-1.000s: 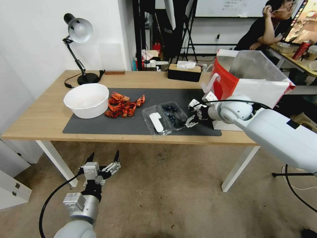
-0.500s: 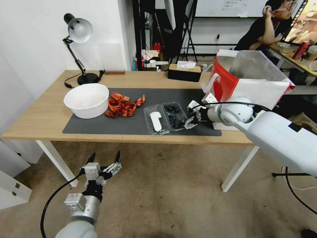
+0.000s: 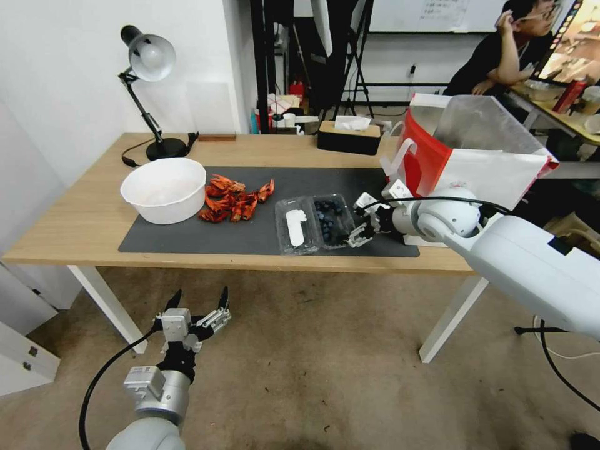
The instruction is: Close the takeout container lid, then place the container into the takeout bag.
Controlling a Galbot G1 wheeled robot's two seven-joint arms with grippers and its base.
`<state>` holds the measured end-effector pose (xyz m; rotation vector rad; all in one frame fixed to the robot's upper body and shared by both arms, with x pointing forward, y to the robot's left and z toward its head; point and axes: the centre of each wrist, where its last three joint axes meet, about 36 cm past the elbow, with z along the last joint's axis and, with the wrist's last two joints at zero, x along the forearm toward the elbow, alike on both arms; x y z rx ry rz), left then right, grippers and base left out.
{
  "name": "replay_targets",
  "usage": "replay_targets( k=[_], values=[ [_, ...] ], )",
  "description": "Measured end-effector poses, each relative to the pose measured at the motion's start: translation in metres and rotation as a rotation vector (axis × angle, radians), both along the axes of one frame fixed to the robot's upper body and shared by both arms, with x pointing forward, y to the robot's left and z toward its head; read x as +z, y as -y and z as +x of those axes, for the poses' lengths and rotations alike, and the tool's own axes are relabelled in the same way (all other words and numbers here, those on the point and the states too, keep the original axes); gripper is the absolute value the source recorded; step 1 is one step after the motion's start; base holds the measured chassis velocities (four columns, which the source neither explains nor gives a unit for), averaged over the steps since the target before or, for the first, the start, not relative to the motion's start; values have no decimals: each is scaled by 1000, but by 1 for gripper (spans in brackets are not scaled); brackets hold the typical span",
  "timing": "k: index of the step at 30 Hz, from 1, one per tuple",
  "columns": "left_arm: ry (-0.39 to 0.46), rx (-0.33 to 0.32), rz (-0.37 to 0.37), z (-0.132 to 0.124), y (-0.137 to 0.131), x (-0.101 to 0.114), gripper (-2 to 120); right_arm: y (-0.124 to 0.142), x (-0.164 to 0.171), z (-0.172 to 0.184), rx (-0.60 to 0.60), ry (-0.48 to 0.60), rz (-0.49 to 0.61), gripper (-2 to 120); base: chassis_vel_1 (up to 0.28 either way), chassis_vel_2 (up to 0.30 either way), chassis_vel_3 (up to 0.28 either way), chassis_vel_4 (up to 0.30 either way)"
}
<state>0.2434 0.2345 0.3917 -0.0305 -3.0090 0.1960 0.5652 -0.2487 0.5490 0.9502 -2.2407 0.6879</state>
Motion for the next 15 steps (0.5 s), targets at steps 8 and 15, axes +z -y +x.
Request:
replay_targets(
  k=[8,15],
  values=[
    [2,1,1,0,0,0,100,-2,0,0,-4,4,6,100,0,0,0,0],
    [3,2,1,0,-1,0,100,0,3,0,-19,12,28,100,0,0,0,0]
  ],
)
